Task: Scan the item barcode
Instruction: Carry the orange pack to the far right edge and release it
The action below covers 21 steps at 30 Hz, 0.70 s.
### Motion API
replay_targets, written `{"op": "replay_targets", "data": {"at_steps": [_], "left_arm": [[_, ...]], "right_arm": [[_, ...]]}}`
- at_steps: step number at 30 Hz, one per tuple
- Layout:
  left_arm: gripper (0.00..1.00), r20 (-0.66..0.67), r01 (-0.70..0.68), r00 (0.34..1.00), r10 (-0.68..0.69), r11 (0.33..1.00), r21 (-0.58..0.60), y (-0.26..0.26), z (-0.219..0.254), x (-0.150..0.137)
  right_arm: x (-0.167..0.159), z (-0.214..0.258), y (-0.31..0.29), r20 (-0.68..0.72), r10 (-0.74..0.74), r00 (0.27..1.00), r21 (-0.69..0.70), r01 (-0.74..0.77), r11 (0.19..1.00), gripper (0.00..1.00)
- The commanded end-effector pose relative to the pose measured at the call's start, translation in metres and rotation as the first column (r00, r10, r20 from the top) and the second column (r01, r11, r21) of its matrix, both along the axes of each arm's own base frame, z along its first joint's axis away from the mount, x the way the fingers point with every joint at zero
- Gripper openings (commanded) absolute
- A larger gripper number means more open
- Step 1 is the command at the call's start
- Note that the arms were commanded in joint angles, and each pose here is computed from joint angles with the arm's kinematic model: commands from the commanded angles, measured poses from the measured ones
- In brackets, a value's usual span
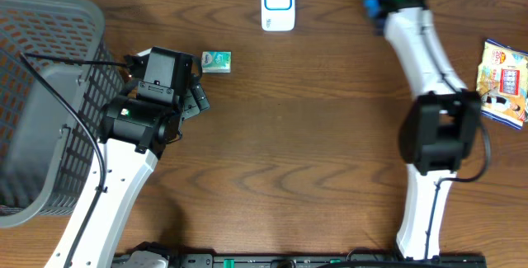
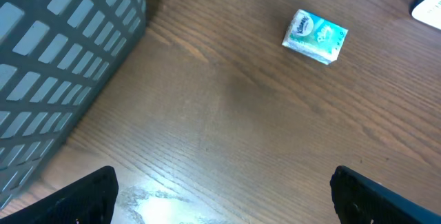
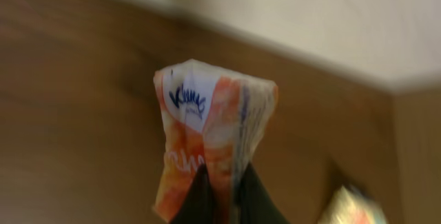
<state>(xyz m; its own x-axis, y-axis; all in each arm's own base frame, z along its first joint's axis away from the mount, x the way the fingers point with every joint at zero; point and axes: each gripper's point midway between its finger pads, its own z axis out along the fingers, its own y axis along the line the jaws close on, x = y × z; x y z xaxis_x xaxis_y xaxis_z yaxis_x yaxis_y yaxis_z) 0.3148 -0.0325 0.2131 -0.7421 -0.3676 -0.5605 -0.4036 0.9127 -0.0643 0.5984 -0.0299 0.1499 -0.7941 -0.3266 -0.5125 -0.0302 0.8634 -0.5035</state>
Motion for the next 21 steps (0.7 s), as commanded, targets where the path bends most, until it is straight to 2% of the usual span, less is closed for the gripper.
{"op": "replay_targets", "data": {"at_steps": [1,8,12,13,15,18,21], "left_arm": [[0.98,-0.003,-0.003,1.000,0.003,1.000,0.021,0.004,0.000,0.001],[0.98,-0.003,-0.003,1.000,0.003,1.000,0.021,0.004,0.000,0.001],[0.98,-0.003,-0.003,1.000,0.003,1.000,0.021,0.004,0.000,0.001],[0.98,-0.003,-0.003,1.000,0.003,1.000,0.021,0.004,0.000,0.001],[0.98,-0.003,-0.003,1.000,0.003,1.000,0.021,0.004,0.000,0.001],[0.98,-0.003,-0.003,1.000,0.003,1.000,0.021,0.004,0.000,0.001],[0.98,-0.003,-0.003,1.000,0.003,1.000,0.021,0.004,0.000,0.001]], "right_arm": [[-0.027,0.002,-0.065,-0.053,-0.168,0.984,-0.044,0.165,0.985,0.01],[-0.090,-0.010,-0.184,-0.184,-0.398,0.899,-0.116,0.383,0.917,0.01],[-0.121,-0.012,-0.237,-0.185,-0.521,0.833,-0.098,0.512,0.853,0.01],[-0.127,-0.012,-0.248,-0.179,-0.551,0.815,-0.090,0.544,0.834,0.04],[-0.138,-0.012,-0.268,-0.166,-0.594,0.787,-0.080,0.589,0.804,0.20],[-0.148,-0.012,-0.289,-0.158,-0.619,0.769,-0.052,0.620,0.783,0.17],[-0.151,-0.014,-0.300,-0.148,-0.625,0.767,-0.011,0.630,0.776,0.04]]}}
